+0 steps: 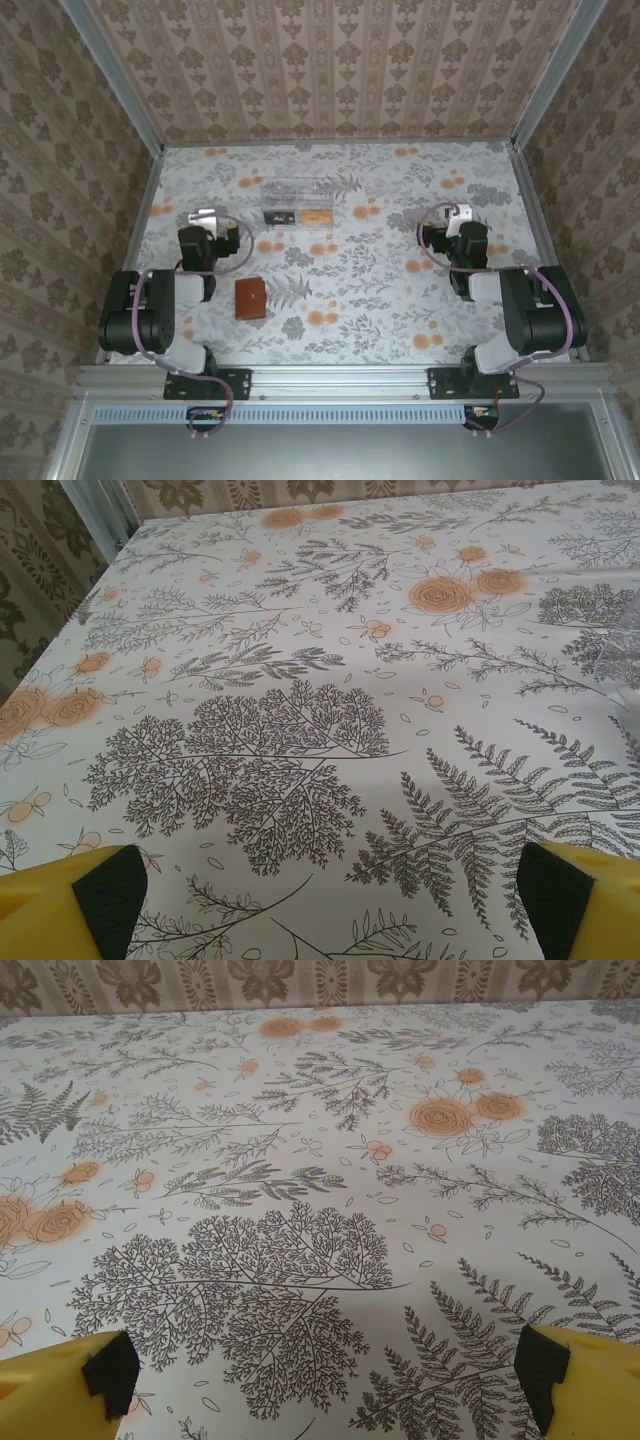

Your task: Take the credit cards out of the card holder

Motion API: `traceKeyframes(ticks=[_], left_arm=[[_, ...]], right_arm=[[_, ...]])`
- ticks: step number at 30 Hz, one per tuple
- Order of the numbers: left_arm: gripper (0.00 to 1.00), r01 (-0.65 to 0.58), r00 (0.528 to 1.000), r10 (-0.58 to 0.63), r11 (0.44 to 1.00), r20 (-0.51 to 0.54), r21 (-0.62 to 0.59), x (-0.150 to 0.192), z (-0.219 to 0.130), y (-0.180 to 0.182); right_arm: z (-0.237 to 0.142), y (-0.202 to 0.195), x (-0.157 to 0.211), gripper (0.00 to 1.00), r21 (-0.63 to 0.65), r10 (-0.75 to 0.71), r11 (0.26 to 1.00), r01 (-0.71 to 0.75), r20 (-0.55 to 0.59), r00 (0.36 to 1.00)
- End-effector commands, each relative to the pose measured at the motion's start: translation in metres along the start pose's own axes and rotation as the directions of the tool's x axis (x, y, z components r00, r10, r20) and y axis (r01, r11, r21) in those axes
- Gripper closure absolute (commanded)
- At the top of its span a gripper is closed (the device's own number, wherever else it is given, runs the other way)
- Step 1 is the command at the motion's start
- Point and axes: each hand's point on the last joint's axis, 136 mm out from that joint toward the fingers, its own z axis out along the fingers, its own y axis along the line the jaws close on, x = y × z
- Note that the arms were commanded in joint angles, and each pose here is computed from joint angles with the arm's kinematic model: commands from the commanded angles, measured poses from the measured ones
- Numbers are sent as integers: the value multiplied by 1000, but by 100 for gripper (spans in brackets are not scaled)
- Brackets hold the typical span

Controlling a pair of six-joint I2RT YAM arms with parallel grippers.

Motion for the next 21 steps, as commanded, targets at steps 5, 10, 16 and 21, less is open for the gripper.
traceKeyframes(ticks=[5,10,16,21], left_arm=[[0,-15,999,15,1000,42,21,-13,4,0],[0,-14,999,14,1000,42,22,-14,4,0],[0,-10,999,9,1000,40,26,-14,4,0],[0,-7,999,6,1000,44,25,-18,3,1]], right_arm=[[3,2,-12,0,-18,-4,1000,5,36,999],[3,2,-12,0,-17,-4,1000,5,35,999],[3,2,-13,0,-18,-4,1000,5,38,999],[3,2,-12,0,-18,-5,1000,6,38,999]])
